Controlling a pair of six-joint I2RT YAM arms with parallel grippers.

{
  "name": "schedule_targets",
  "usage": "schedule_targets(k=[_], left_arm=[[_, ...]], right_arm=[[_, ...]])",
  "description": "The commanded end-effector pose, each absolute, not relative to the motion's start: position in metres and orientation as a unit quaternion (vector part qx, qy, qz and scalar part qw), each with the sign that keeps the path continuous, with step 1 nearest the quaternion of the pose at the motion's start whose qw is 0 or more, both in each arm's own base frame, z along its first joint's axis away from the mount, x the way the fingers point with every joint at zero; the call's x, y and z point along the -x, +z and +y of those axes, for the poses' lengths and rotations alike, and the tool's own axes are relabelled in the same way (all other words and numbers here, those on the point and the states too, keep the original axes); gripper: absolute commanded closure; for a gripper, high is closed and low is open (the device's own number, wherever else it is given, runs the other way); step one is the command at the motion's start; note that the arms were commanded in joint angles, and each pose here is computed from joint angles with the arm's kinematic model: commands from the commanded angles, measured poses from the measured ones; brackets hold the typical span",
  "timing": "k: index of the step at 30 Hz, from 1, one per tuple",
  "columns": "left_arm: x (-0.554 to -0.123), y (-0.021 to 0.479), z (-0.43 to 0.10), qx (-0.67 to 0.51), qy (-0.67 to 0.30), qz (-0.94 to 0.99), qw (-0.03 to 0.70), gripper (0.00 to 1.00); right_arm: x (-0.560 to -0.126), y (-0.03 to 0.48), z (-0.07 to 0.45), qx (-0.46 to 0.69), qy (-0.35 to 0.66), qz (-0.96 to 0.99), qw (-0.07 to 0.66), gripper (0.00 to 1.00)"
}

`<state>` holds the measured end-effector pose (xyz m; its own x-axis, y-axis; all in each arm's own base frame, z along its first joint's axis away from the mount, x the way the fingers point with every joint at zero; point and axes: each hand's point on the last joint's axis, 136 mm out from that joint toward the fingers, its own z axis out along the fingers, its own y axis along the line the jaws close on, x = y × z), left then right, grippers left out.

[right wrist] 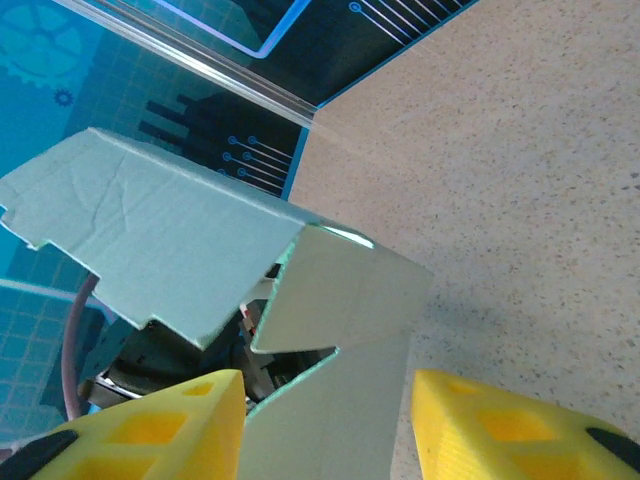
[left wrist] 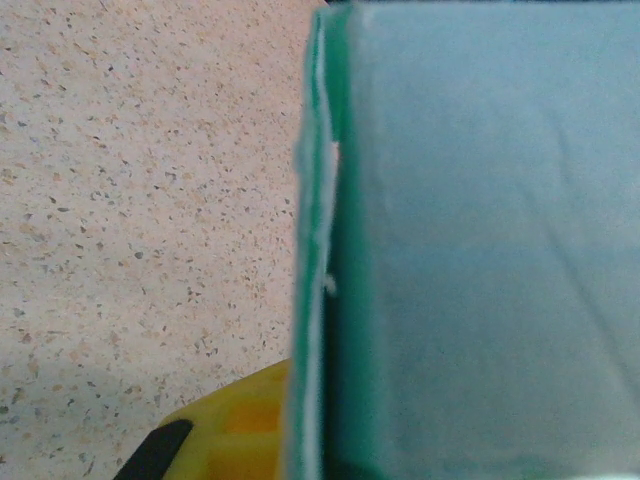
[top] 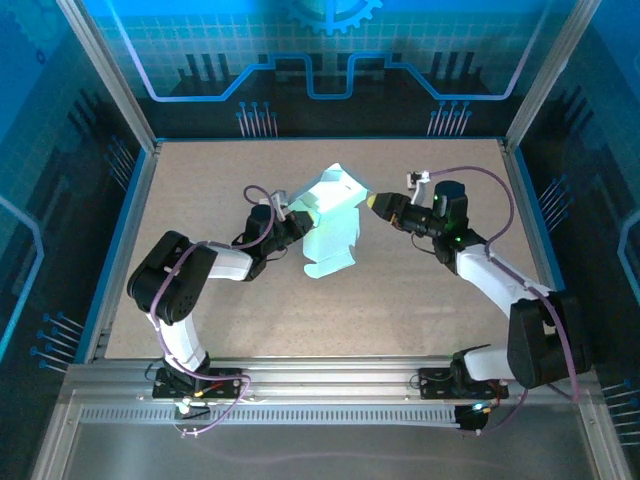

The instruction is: Fold the paper box

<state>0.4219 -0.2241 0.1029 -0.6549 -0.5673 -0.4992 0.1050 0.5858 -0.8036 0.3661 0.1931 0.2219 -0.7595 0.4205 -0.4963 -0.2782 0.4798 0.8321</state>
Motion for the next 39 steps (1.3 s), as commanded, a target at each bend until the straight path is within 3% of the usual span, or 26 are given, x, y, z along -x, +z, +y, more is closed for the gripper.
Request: schedule_targets(k=[1,12,30,39], left_arm=[[-0.421,0.133,-0.229,0.130,-0.463,0.776,0.409,1.00],[-0.425,0.138,-0.228,0.138,-0.461,0.773,0.412,1.00],[-0.430,0.145,-0.207,0.185,-0.455,0.769,0.408,1.00],[-0.424,0.159,-0.213,0.183,-0.494,0.749,0.401,1.00]], right_arm=[[-0.371,0.243,0.206,-0.020,0.528,0.770,0.359,0.53],[-0.379,0.236,0.222,-0.014,0.529,0.778,0.338,0.53],[-0.372,0.234,0.176,-0.084,0.489,0.787,0.366,0.45],[-0.368,0.240,0.190,-0.069,0.515,0.777,0.356,0.45]])
